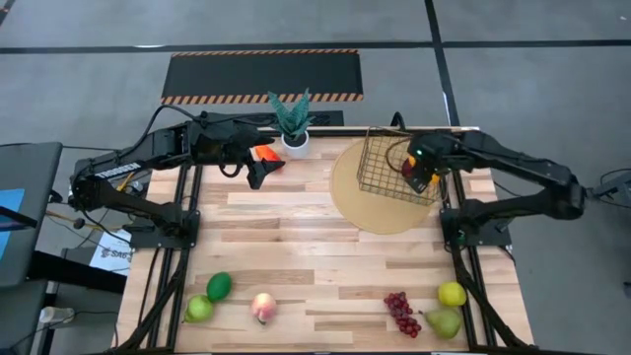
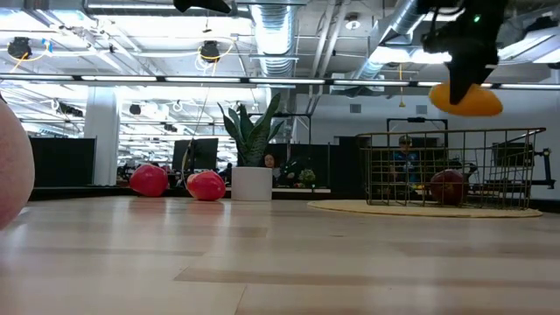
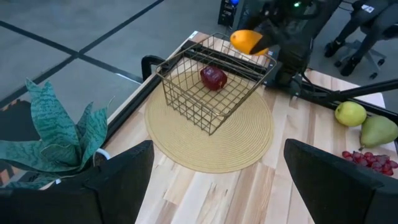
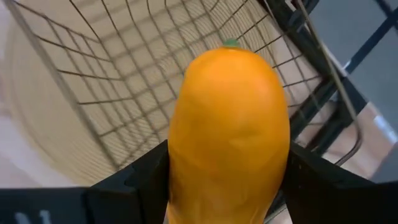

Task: Build produce basket
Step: Put the yellow mango into the wire basket

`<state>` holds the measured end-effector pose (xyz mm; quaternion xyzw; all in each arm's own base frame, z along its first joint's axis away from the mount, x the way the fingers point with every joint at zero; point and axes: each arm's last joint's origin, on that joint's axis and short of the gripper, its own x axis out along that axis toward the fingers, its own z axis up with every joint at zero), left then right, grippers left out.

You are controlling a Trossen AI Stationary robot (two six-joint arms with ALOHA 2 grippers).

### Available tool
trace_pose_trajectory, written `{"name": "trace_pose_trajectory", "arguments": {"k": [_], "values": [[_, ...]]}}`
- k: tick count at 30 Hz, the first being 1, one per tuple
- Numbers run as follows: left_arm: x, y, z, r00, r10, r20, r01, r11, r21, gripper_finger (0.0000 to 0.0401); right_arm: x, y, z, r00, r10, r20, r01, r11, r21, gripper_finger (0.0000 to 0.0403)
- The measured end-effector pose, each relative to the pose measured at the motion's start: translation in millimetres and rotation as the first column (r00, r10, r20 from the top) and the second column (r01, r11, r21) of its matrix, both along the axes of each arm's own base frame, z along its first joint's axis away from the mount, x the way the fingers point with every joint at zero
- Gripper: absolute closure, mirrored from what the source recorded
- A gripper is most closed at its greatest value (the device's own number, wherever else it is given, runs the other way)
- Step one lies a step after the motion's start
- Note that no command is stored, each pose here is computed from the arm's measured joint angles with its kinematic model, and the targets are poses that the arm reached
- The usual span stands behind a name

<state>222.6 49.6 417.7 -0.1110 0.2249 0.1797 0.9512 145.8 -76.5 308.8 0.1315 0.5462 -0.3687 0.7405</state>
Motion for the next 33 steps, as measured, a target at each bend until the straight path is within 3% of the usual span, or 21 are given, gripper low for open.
{"name": "trace_pose_trajectory", "arguments": {"k": [6,11,23,33], "values": [[0,0,0,1.000,0.000,-0.001,0.000,1.000,0.000,0.0053,9,-21,-13,0.986,0.117,-0.117,-0.112,0.993,0.048,0.0148],[-1,0,-1,1.000,-0.004,-0.019,0.004,1.000,0.003,0.0053,19,-33,-22,0.965,0.235,-0.117,-0.221,0.968,0.123,0.0148],[-2,0,-4,0.999,-0.011,-0.050,0.011,1.000,0.009,0.0053,22,-68,-50,0.960,0.261,-0.103,-0.215,0.921,0.323,0.0148],[-2,0,-4,0.998,-0.016,-0.057,0.018,1.000,0.022,0.0053,13,-63,-81,0.938,0.319,-0.136,-0.237,0.876,0.420,0.0148]]}}
